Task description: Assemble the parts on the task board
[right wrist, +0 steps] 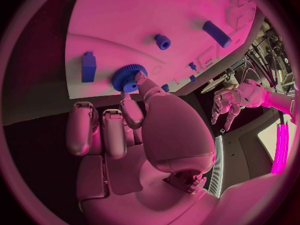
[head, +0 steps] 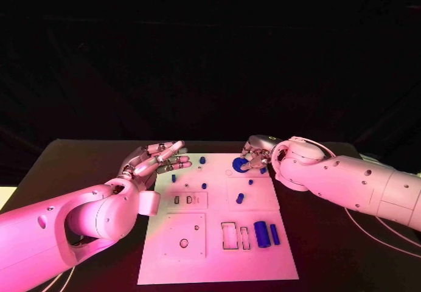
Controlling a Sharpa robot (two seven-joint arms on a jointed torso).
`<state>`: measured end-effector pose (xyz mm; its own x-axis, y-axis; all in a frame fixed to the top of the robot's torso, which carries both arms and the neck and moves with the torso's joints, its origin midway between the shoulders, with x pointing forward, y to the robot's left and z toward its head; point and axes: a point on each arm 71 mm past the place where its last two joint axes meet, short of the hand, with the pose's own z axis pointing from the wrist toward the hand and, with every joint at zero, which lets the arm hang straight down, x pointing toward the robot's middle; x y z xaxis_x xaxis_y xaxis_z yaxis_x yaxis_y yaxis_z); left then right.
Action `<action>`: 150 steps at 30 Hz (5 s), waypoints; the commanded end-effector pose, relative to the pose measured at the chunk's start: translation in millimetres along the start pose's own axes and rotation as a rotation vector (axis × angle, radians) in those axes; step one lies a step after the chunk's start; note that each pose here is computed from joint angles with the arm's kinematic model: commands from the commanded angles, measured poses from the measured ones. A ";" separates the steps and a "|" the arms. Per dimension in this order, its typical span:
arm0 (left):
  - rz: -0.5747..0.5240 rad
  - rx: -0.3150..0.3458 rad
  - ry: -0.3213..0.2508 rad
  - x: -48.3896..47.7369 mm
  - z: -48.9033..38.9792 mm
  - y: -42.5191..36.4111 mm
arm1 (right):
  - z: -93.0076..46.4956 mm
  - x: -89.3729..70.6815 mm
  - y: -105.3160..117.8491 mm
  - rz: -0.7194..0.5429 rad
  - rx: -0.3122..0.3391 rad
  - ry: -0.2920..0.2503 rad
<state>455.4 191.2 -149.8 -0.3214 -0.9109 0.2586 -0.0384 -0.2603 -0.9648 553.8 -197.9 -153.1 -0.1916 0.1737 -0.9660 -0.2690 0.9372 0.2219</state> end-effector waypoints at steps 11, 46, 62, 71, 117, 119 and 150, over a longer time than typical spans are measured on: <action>-0.011 0.012 0.016 1.4 1.3 -1.1 | -12.0 -6.2 26.9 0.014 -0.071 -0.150; -0.013 0.009 0.008 -1.2 3.5 -0.3 | 10.6 27.9 110.8 0.009 -0.207 -0.110; -0.015 0.004 0.013 0.5 3.9 0.5 | 16.7 31.0 113.9 0.016 -0.200 -0.141; -0.015 0.003 0.013 0.5 3.7 0.4 | 16.1 30.7 112.7 0.024 -0.205 -0.147; -0.014 0.001 0.007 -5.3 4.2 0.8 | -50.6 2.0 -73.9 0.253 -0.158 -0.101; -0.013 0.000 0.005 -5.6 4.2 0.9 | -50.9 3.4 -74.0 0.253 -0.159 -0.095; -0.016 -0.001 0.009 -3.0 4.7 1.8 | -38.6 24.1 -79.1 0.228 -0.112 -0.026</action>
<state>461.5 194.5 -153.6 -0.3112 -0.9131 0.2635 -0.0468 -0.2622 -0.9639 534.3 -281.0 -186.1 -0.2145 0.4099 -0.8866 -0.3230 0.8269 0.4604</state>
